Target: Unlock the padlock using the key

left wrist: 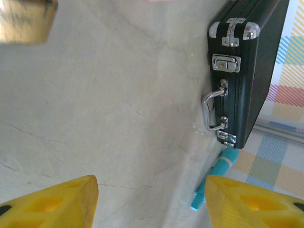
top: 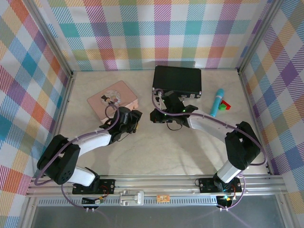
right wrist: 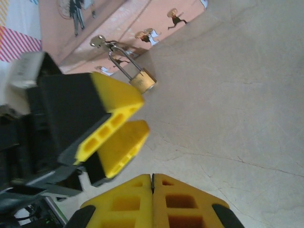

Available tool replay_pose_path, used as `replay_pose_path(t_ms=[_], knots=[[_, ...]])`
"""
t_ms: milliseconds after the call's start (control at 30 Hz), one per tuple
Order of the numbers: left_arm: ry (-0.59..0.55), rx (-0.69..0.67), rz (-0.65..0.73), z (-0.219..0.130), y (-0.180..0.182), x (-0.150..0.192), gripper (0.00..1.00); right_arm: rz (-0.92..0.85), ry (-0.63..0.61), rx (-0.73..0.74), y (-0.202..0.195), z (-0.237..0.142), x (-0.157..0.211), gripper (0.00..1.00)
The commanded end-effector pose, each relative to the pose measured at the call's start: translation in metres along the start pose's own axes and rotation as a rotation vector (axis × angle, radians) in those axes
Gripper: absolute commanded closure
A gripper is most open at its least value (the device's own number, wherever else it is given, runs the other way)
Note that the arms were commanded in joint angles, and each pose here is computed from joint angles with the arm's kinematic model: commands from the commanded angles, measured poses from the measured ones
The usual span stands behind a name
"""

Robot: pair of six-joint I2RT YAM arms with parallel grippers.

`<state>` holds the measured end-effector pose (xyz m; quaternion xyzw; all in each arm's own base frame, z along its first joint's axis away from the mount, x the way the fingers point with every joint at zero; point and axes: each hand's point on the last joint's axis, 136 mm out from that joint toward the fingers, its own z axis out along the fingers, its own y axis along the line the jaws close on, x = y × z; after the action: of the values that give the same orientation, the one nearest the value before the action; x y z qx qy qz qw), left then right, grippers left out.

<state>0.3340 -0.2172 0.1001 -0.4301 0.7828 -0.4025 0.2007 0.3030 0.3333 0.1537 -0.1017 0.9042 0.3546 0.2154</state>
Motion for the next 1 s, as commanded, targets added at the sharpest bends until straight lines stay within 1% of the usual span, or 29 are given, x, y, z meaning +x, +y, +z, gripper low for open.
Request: replay_pose_path(t_ms=[0,200,333,500,600,667,733,833,900,967], knots=[[0.054,0.116,-0.207,0.001,-0.041,0.013,0.39,-0.032,-0.039,-0.043,0.011,-0.009,-0.006,1.0],[0.139,0.152,-0.346,0.014,-0.051,0.03,0.39,-0.036,-0.062,-0.074,0.013,-0.007,-0.006,1.0],[0.198,0.155,-0.384,0.021,-0.055,0.045,0.4,-0.037,-0.081,-0.071,0.011,-0.007,-0.007,1.0],[0.236,0.152,-0.419,0.027,-0.053,0.057,0.41,-0.054,-0.123,-0.06,0.01,-0.01,-0.013,1.0],[0.253,0.159,-0.428,0.028,-0.056,0.061,0.42,-0.059,-0.123,-0.06,0.009,-0.009,-0.013,1.0],[0.253,0.16,-0.429,0.028,-0.056,0.061,0.46,-0.058,-0.121,-0.062,0.009,-0.009,-0.012,1.0],[0.246,0.165,-0.431,0.028,-0.055,0.06,0.51,-0.058,-0.119,-0.063,0.008,-0.008,-0.011,1.0],[0.233,0.171,-0.436,0.028,-0.053,0.057,0.67,-0.054,-0.122,-0.061,0.007,-0.009,-0.01,1.0],[0.234,0.175,-0.437,0.029,-0.052,0.057,0.74,-0.051,-0.127,-0.06,0.005,-0.011,-0.01,1.0],[0.237,0.172,-0.436,0.03,-0.051,0.058,0.75,-0.044,-0.132,-0.06,0.004,-0.012,-0.011,1.0]])
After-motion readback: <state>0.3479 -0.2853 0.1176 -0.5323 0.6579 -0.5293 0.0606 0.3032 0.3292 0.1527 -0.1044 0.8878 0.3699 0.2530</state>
